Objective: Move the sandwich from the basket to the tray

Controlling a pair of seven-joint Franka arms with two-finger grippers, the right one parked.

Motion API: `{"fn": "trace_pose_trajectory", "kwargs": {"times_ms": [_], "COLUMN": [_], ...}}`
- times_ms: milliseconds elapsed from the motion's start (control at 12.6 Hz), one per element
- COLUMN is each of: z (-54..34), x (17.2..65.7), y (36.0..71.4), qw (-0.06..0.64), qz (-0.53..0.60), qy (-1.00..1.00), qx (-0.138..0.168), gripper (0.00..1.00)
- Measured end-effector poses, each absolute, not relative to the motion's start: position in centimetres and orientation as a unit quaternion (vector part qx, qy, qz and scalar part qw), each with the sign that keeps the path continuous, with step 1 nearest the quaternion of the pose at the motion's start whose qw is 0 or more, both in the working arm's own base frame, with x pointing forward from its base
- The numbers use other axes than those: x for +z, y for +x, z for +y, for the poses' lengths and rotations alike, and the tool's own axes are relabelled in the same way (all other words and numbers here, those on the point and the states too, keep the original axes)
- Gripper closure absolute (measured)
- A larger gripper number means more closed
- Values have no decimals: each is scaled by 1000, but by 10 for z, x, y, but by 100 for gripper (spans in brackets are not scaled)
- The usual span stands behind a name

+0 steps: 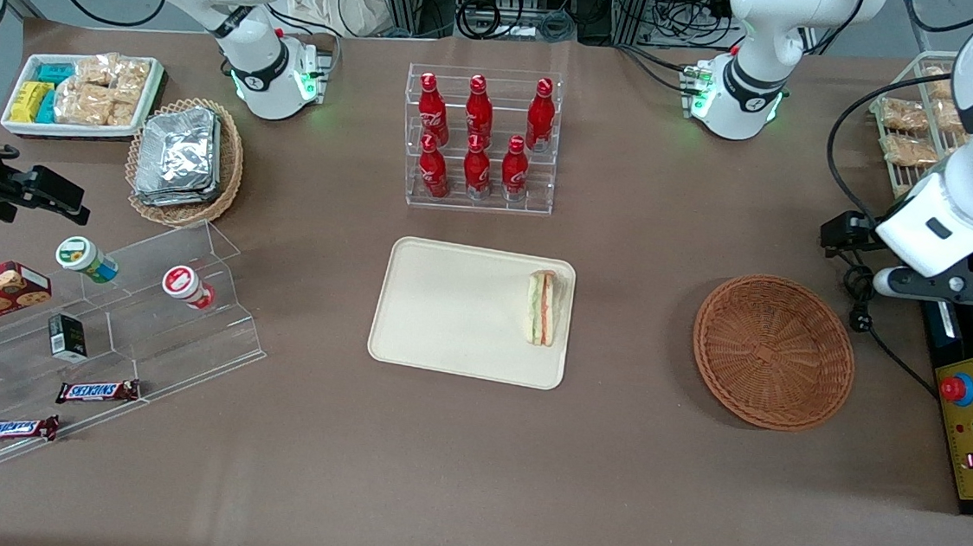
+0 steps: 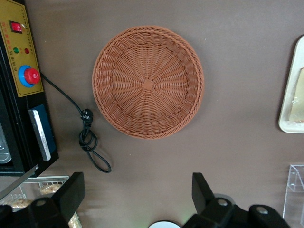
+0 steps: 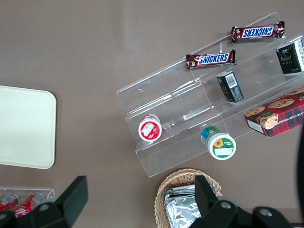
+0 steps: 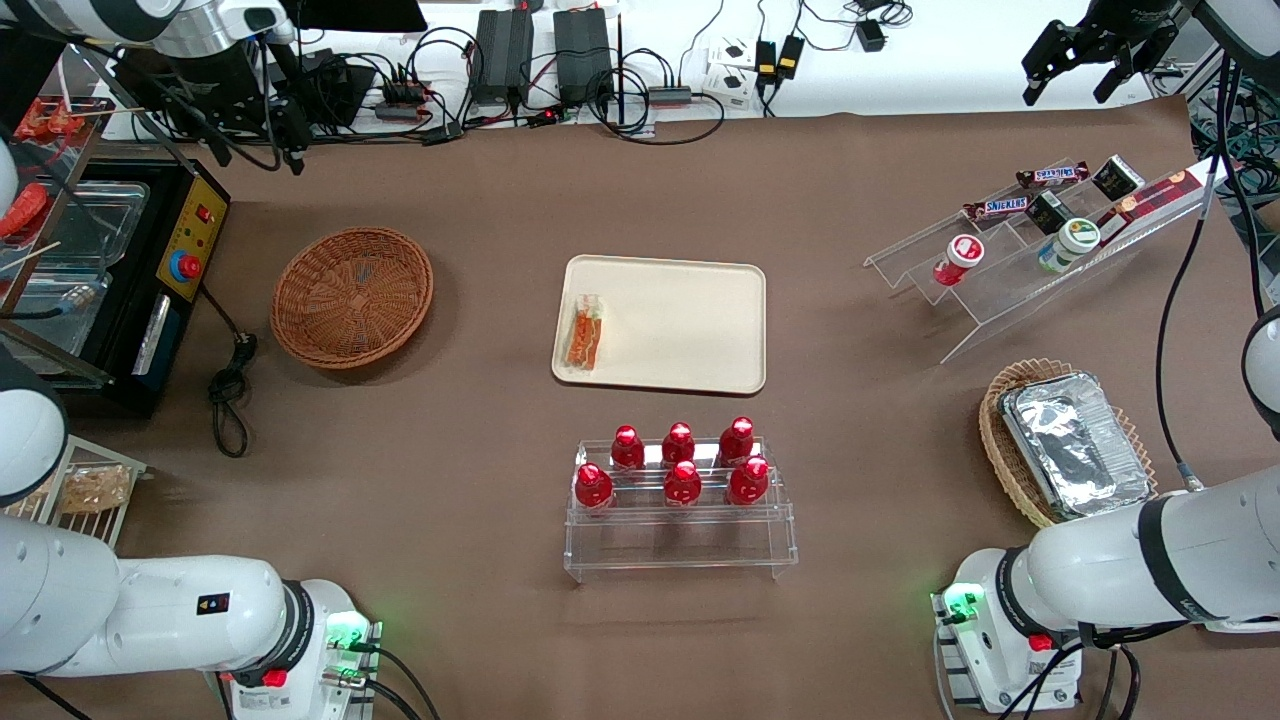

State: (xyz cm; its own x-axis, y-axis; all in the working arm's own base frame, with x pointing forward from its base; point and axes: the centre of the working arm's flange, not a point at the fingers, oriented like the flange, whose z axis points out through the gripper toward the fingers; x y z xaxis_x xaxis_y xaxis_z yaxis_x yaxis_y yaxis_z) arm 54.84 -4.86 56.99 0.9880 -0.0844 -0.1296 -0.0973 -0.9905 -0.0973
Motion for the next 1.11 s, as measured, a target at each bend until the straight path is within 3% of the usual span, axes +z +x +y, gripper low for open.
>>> {"fn": "trace_pose_trajectory", "kwargs": {"times_ms": [318, 1113], "z": [-46, -67], "x": [578, 578], "y": [545, 542], "qw": [47, 47], "qz": [48, 66], "qy": [-997, -996], "qx": [49, 48], "gripper": [0, 0]}}
